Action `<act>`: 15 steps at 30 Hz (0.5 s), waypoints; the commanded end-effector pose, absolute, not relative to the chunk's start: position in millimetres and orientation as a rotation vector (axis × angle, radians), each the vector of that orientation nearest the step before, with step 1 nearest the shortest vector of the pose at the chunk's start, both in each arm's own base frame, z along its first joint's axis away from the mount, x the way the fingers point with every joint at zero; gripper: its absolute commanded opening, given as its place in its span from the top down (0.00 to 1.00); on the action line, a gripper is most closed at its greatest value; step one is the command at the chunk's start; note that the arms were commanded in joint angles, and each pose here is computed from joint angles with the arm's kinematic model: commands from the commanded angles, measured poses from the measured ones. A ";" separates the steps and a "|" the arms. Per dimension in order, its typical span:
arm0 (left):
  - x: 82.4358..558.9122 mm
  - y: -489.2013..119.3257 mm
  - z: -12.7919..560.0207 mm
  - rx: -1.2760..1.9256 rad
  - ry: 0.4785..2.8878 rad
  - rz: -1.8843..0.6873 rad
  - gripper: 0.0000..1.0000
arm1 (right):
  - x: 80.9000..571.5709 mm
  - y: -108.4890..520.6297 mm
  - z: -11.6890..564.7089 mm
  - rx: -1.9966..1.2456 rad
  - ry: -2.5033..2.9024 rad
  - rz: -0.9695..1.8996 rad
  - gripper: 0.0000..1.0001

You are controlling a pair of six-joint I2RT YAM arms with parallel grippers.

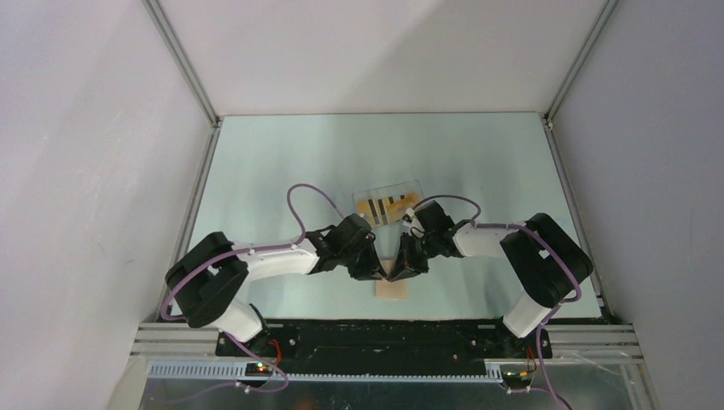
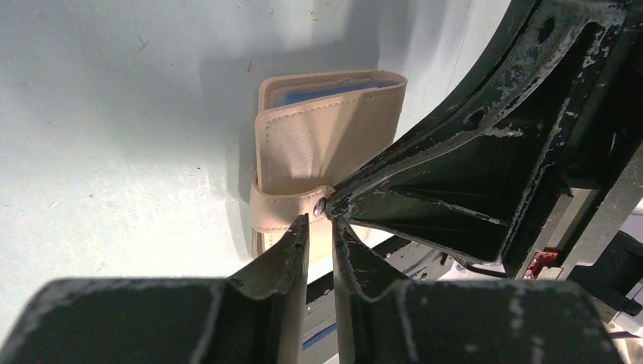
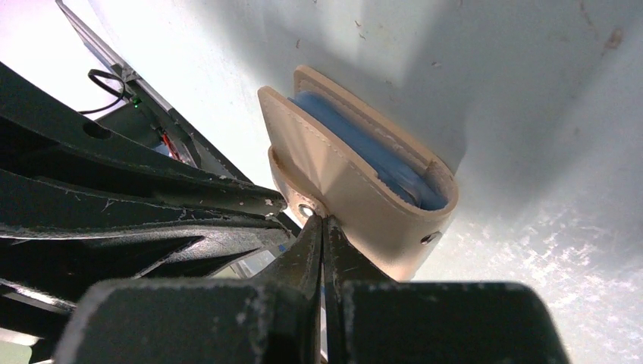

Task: Put the credit cards into the card holder
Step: Close the card holder at the center of the board.

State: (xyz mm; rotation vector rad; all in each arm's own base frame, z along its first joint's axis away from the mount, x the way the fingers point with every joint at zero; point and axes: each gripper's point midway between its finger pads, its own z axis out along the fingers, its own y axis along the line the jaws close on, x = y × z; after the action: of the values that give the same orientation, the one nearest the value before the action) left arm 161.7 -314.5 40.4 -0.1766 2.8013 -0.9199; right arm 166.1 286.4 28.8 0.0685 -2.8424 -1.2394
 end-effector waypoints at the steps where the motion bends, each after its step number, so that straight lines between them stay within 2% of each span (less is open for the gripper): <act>1: 169.2 -320.1 56.0 -0.131 2.745 -0.937 0.78 | 177.5 294.5 36.7 0.121 -2.879 -1.302 1.00; 5: 169.7 -317.6 55.7 -0.135 2.744 -0.920 0.78 | 177.9 298.4 41.4 0.142 -2.872 -1.338 1.00; 15: 174.8 -310.6 62.8 -0.150 2.708 -0.884 0.88 | 180.3 302.0 52.2 0.178 -2.882 -1.391 1.00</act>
State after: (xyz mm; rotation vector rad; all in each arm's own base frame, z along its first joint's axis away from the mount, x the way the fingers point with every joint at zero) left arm 162.6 -306.1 39.4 -0.1732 2.7969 -0.8613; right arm 170.3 292.0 34.0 0.1029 -2.8538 -1.2903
